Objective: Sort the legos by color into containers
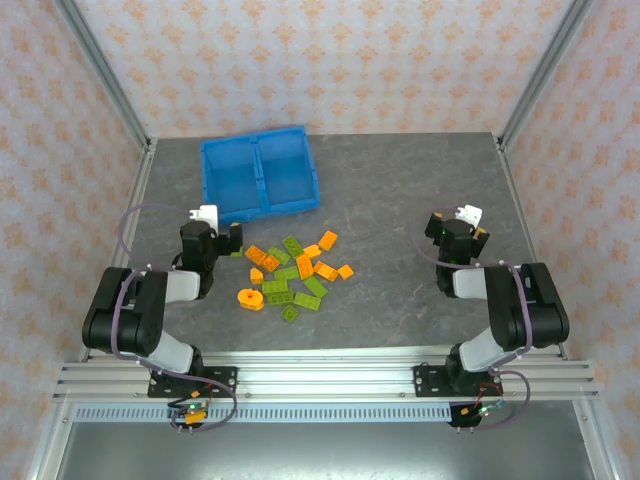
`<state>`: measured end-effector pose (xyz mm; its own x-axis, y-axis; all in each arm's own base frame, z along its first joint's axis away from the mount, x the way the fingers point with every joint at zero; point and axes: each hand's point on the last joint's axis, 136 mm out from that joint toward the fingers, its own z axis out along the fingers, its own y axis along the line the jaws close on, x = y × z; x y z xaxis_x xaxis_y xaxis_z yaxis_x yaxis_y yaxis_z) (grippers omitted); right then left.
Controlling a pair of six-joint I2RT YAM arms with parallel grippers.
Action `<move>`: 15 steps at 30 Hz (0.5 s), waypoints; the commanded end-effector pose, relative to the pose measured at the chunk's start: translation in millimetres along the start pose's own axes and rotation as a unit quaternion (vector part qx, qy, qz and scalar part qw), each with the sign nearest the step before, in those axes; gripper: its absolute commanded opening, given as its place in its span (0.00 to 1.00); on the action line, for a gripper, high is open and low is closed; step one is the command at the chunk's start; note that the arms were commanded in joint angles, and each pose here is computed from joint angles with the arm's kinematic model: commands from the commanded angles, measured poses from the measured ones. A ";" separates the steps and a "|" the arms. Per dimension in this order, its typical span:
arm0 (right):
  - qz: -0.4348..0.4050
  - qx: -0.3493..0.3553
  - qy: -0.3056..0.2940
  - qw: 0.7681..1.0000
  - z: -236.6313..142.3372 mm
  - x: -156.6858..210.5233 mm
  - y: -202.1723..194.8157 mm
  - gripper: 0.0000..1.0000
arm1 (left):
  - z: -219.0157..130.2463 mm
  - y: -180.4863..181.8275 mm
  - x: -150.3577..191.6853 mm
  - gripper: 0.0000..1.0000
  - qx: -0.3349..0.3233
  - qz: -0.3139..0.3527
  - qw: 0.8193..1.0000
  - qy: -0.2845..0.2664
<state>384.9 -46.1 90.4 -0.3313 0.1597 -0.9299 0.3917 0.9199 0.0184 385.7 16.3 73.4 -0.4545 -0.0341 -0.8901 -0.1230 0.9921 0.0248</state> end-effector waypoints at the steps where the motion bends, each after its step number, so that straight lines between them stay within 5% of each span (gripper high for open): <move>1: 0.012 0.004 -0.011 1.000 -2.2 -3.7 -2.5 0.99 | -0.7 4.7 -20.7 1.00 -0.012 -0.008 0.999 -0.033; 15: 0.008 0.001 -0.008 1.000 -6.4 -13.0 -0.9 0.99 | -0.7 4.3 -20.7 1.00 -0.012 -0.009 0.999 -0.033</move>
<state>384.1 -46.1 90.7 -0.3345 0.1595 -0.9288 0.3914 0.9200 0.0170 385.7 16.3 73.4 -0.4545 -0.0341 -0.8901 -0.1230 0.9921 0.0248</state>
